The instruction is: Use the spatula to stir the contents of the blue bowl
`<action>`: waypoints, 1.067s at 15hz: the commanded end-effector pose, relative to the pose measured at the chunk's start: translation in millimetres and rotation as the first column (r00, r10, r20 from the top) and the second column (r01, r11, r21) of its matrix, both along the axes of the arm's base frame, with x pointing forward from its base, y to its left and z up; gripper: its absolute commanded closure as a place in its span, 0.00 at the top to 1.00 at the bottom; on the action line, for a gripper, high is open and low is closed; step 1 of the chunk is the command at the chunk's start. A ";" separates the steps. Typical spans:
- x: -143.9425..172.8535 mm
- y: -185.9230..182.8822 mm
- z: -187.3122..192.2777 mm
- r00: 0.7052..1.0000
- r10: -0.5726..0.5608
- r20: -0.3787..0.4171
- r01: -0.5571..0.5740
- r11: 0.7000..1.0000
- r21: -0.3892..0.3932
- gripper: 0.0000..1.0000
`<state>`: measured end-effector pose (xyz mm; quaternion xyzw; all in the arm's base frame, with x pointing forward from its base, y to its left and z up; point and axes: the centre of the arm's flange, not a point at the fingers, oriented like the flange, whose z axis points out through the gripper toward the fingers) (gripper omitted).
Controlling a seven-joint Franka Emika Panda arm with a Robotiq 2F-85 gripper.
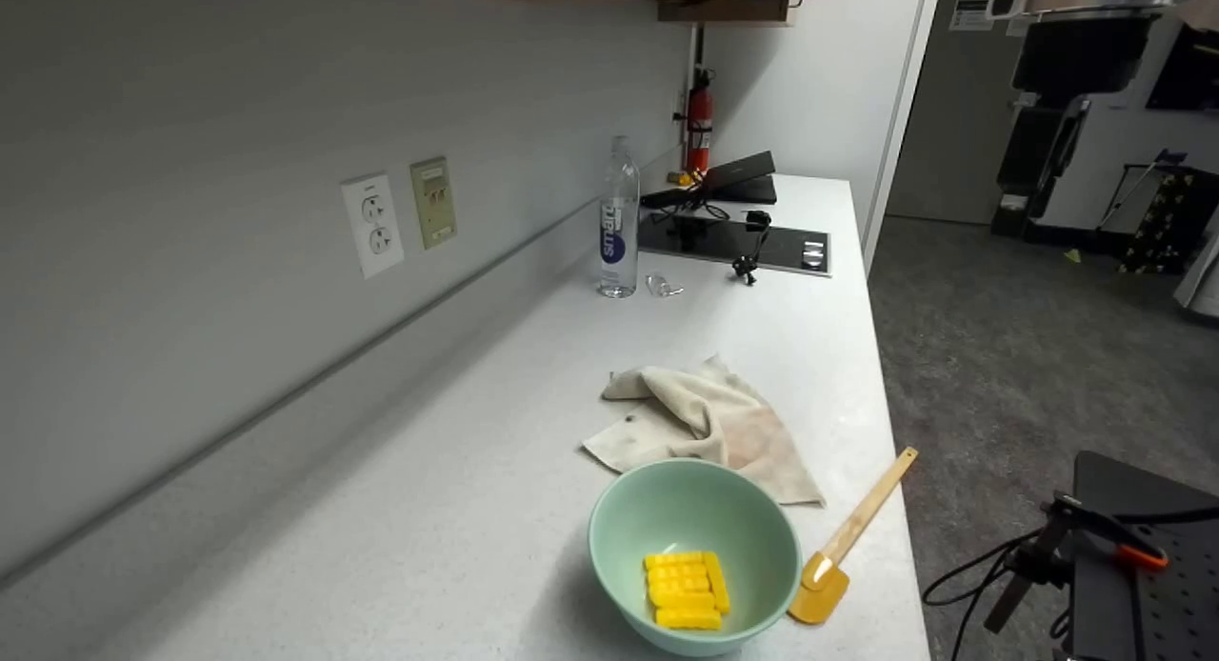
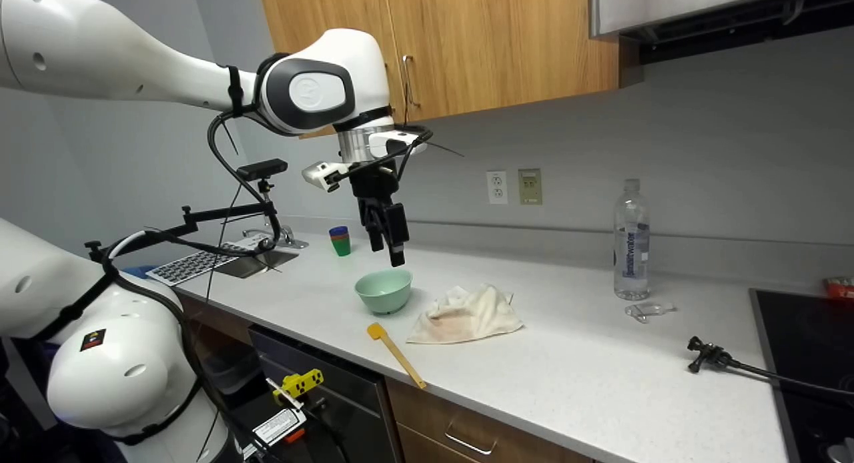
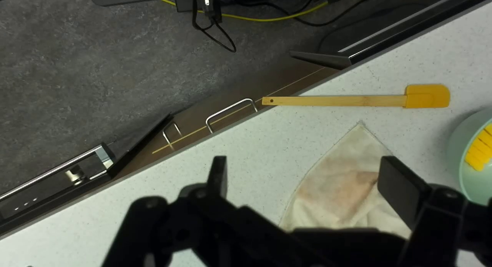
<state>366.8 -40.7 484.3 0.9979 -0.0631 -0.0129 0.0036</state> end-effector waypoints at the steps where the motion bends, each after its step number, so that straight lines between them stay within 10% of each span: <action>1: 0.0 0.0 0.0 1.000 0.000 0.000 0.000 1.000 0.000 1.00; 16: 3.1 21.0 -6.9 0.992 0.125 -0.002 -0.125 0.992 0.029 1.00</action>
